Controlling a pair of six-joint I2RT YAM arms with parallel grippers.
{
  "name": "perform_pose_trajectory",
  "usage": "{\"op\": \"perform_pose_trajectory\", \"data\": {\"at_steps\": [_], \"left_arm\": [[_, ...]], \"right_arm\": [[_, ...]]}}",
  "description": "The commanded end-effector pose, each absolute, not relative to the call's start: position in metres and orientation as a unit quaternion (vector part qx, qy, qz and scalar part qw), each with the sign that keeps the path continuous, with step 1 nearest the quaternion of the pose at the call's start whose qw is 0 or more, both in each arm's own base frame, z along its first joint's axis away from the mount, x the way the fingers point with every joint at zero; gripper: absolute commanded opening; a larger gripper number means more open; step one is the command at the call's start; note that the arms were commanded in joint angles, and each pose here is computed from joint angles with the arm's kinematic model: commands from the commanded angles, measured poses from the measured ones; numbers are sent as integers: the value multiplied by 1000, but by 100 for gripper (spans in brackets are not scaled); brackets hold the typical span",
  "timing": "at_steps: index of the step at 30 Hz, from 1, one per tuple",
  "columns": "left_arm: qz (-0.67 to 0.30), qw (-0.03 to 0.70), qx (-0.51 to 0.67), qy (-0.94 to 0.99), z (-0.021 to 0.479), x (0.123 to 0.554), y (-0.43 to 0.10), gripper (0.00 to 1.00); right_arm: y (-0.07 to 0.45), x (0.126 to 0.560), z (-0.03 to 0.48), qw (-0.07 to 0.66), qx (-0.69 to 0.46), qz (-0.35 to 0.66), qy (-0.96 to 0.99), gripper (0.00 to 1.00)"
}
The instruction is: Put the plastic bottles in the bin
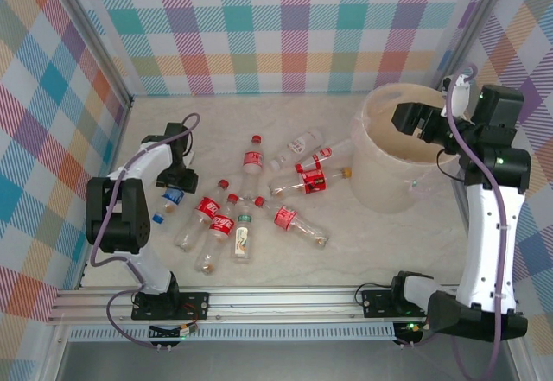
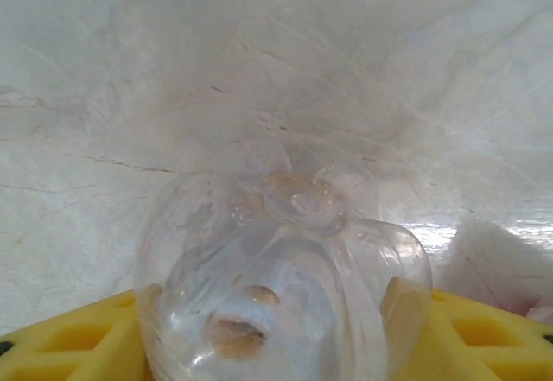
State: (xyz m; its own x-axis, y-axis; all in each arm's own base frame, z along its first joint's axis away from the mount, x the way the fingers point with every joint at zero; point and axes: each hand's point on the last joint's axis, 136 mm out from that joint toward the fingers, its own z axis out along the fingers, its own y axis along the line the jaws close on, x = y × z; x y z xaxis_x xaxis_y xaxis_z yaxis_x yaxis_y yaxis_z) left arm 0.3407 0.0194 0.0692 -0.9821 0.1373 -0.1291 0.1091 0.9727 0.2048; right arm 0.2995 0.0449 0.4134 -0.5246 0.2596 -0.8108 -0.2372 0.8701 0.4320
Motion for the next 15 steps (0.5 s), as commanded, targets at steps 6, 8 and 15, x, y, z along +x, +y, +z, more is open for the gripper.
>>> {"op": "perform_pose_trajectory", "data": {"at_steps": [6,8,15], "left_arm": [[93,134,34,986,110,355,20,56],[83,151,36,984,125,355,13,56],[-24,259,20,965,202,364,-29,57]], "right_arm": [[73,263,439,498,-51,303,811,82],[85,257,437,491,-79,307,812,81],[153,225,443,458,-188,362,790,79]]}}
